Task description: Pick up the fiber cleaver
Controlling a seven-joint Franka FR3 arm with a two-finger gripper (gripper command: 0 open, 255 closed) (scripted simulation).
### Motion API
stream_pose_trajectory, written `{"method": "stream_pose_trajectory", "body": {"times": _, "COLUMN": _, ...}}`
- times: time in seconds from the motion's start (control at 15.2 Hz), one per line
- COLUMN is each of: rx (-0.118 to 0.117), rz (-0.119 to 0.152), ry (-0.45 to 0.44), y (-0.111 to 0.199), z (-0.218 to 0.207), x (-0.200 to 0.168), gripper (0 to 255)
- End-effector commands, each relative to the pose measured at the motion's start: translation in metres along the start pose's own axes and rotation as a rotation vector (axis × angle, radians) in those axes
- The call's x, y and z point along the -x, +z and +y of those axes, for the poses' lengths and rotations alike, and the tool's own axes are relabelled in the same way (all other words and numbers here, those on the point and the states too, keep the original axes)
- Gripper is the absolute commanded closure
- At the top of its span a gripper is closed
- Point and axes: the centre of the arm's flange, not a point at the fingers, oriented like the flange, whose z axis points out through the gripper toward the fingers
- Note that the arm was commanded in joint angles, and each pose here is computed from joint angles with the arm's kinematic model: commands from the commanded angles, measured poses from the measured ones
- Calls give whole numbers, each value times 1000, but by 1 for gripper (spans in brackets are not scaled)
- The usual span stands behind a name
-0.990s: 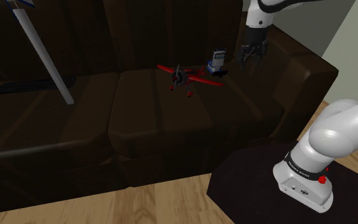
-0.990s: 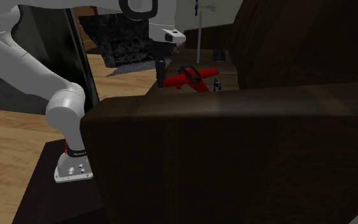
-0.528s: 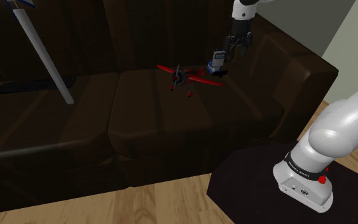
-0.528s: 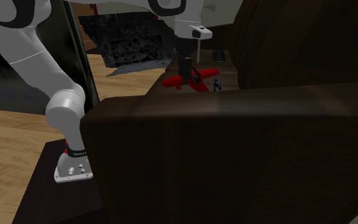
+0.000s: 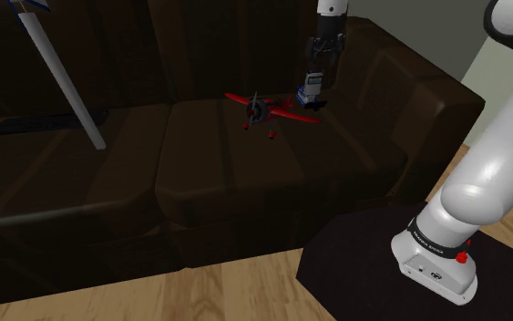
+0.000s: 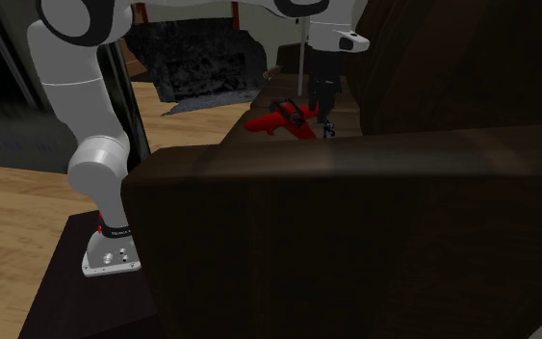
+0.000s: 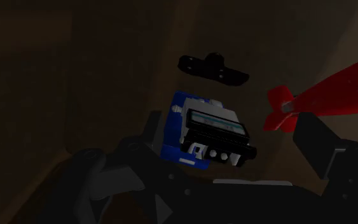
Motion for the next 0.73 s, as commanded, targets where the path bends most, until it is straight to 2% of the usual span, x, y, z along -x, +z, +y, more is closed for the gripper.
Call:
{"method": "stream_pose_trajectory", "body": {"times": 0.0, "rx": -2, "rz": 7, "ry": 5, "y": -5, "z": 3, "x": -26, "gripper": 0}}
{"method": "stream_pose_trajectory", "body": {"times": 0.66, "rx": -3, "rz": 8, "ry": 6, "y": 34, "z": 5, "x": -33, "gripper": 0}}
